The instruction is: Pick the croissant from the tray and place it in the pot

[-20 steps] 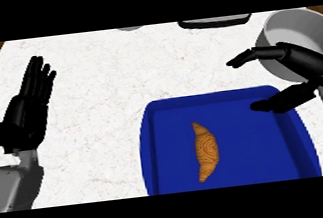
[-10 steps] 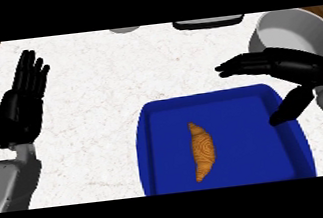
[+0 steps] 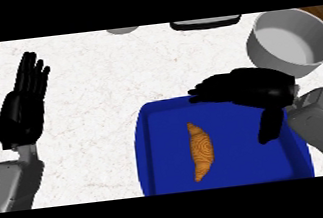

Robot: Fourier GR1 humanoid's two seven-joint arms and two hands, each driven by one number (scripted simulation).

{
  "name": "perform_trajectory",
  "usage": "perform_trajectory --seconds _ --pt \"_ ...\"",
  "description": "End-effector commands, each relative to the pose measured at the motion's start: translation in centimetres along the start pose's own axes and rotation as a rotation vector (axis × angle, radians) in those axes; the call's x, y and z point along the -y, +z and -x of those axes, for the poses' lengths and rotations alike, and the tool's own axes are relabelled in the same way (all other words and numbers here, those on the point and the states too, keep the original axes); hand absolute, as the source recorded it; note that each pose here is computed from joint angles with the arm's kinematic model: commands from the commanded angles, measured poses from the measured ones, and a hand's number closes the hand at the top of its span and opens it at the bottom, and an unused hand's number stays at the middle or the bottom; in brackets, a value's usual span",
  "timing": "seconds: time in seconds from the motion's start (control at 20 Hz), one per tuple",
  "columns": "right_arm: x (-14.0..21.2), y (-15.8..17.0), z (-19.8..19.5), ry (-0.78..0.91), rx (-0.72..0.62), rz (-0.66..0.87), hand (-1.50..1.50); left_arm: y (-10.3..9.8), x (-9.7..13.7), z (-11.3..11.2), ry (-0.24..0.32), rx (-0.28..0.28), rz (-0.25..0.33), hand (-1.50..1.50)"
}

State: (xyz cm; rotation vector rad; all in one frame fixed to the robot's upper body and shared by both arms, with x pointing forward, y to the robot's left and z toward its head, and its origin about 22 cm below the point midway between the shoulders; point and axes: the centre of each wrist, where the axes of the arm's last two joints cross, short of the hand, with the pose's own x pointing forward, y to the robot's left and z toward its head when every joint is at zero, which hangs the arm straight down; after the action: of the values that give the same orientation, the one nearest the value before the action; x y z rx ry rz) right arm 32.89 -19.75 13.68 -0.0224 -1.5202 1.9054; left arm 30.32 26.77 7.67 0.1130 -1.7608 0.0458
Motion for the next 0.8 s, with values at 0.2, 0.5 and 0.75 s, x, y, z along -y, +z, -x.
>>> perform_trajectory --seconds 0.2,0.5,0.75 --pt "-3.2 -2.3 -1.9 0.006 -0.138 -0.089 -1.5 0.9 0.6 0.2 -0.006 0.007 -0.002 0.0" --pt "-5.9 -3.3 -0.3 -0.007 -0.126 -0.153 -1.5 0.6 0.5 -0.7 -0.003 0.001 0.019 0.0" --pt "-7.1 -3.6 -0.8 -0.002 -0.076 -0.13 -1.5 -0.1 0.2 0.6 0.013 0.006 -0.013 0.0"
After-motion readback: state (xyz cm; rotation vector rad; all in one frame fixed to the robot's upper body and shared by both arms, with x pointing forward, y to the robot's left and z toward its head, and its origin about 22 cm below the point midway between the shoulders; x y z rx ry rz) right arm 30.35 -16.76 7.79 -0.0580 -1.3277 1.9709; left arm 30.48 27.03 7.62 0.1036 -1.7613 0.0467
